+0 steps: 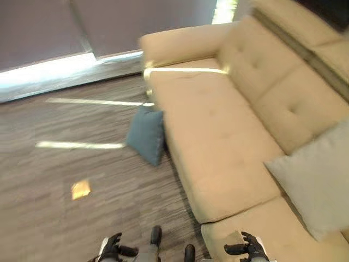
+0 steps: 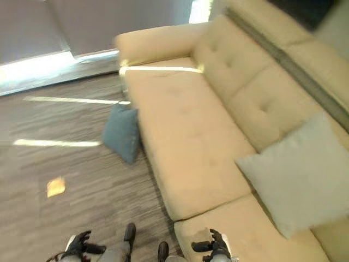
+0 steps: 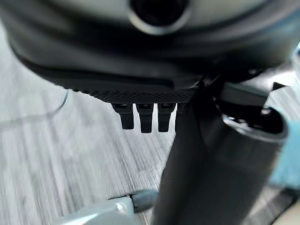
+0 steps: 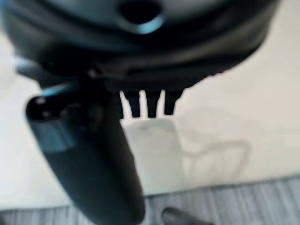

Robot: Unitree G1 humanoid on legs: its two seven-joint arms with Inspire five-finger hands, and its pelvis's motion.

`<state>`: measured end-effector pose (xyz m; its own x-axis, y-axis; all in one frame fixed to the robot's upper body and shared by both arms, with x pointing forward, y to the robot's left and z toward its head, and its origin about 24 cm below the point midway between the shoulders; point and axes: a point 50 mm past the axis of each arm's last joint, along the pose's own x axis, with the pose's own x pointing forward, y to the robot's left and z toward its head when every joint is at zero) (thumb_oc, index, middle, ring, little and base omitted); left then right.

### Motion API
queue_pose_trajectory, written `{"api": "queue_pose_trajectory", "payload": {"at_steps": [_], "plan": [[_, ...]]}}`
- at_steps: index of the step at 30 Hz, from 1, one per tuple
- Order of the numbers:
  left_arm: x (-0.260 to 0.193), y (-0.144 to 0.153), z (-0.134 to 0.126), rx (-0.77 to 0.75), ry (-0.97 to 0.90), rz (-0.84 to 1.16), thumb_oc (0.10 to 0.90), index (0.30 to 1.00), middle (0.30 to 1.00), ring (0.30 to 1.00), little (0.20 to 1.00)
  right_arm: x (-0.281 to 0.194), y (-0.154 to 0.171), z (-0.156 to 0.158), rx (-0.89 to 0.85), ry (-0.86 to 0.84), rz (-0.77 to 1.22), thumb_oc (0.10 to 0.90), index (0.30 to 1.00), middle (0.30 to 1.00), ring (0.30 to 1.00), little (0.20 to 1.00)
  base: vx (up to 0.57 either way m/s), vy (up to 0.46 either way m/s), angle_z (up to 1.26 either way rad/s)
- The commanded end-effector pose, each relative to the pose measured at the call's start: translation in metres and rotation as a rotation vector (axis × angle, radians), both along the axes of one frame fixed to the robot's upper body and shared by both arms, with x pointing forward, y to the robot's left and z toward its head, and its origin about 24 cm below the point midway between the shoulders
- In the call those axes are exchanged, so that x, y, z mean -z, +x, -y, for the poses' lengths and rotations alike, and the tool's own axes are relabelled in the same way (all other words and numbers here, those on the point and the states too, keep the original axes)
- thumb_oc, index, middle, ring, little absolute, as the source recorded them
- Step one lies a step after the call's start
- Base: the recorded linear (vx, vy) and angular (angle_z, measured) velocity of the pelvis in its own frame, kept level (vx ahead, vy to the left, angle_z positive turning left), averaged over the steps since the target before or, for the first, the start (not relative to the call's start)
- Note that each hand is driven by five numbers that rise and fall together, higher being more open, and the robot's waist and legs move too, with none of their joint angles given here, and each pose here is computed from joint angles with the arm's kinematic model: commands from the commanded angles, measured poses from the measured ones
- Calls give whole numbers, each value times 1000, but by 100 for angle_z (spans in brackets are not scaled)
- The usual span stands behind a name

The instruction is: Pick up all the scattered cushions and arrange them neatly on the sofa.

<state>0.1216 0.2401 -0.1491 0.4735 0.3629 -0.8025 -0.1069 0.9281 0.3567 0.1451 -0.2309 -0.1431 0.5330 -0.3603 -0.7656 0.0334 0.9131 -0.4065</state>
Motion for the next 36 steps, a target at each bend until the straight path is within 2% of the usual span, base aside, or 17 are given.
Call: {"api": "queue_pose_trajectory", "payload": {"at_steps": [1,7,19,28,34,36], "plan": [[0,-5,-4,2,20,-8,800,900,900,900,900,1,-19,20,34,-73,-44,800,900,900,900,900,-10,54,43],[1,-7,-7,15,35,-32,800,900,900,900,900,7,-36,22,77,-63,-102,800,900,900,900,900,67,125,57],[-5,-5,-24,5,81,-25,800,900,900,900,900,11,-36,4,35,-23,-114,800,900,900,900,900,134,213,36],[-1,-13,-23,-20,51,-64,800,900,900,900,900,13,-41,7,46,-25,-142,800,900,900,900,900,244,-8,51],[7,-29,-11,8,19,-122,800,900,900,900,900,15,-61,16,91,-26,-177,800,900,900,900,900,239,-61,54],[7,-27,-10,14,18,-118,800,900,900,900,900,14,-57,17,93,-28,-163,800,900,900,900,900,114,-75,43]]}}
